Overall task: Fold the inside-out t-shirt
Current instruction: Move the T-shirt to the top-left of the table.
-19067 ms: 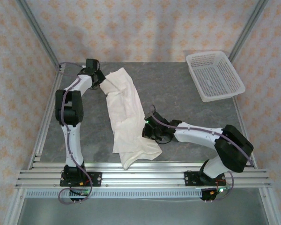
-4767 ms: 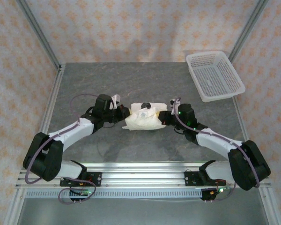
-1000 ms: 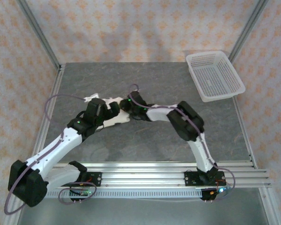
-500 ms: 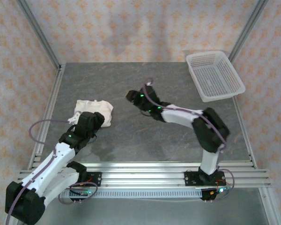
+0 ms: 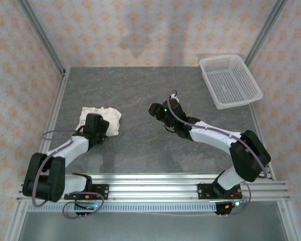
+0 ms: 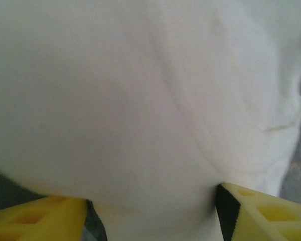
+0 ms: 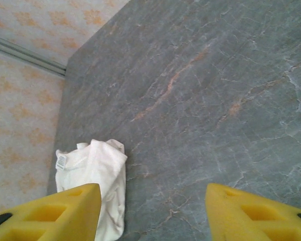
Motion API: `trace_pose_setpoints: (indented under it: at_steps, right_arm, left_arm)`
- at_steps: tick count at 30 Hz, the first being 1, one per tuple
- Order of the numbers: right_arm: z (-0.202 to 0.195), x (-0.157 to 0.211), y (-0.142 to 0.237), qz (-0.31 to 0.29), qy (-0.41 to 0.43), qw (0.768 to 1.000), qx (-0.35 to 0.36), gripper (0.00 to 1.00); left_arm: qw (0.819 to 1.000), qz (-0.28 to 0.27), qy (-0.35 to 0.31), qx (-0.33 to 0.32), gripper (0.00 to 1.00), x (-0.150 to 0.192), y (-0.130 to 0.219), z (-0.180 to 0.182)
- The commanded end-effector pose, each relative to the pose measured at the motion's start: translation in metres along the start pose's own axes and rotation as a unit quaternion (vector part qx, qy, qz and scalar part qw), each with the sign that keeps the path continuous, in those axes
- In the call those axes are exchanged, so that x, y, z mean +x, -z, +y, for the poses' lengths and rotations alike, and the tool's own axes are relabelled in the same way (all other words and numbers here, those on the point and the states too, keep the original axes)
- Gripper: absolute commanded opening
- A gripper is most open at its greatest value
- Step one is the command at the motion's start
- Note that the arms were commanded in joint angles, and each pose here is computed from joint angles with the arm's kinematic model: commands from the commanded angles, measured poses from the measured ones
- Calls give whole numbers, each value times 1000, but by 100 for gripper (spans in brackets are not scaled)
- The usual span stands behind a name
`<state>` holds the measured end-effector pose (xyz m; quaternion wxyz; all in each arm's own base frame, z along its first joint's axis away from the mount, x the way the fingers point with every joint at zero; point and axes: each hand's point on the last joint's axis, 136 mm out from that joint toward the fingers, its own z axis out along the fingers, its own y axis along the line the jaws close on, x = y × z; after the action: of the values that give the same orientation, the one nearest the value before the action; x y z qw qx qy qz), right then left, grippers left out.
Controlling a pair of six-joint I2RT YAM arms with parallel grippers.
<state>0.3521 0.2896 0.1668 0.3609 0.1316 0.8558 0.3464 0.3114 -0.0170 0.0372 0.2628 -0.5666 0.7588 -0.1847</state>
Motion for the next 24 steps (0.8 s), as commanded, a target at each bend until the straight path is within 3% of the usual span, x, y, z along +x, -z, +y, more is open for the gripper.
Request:
trace_pose_setpoints:
  at_steps: [1,8,16,24]
  right_arm:
    - [-6,-9,-2,-10,16,1000,22,57]
    - [-13,-12,-3,-10,25,999,41,57]
    - [-24,-12,-5,-4,21,998,57,56]
    - [-26,-19,-11,0,19,998,67,56]
  left_arm:
    - [998,-5,17,54,65,-13,-7,-38]
    - [998,-45,29,43,58,-52,-26,-55]
    - [998,-34,51,35,55,-92,-83,-89]
    - [996,-58,54,43,55,-137,-125,-137]
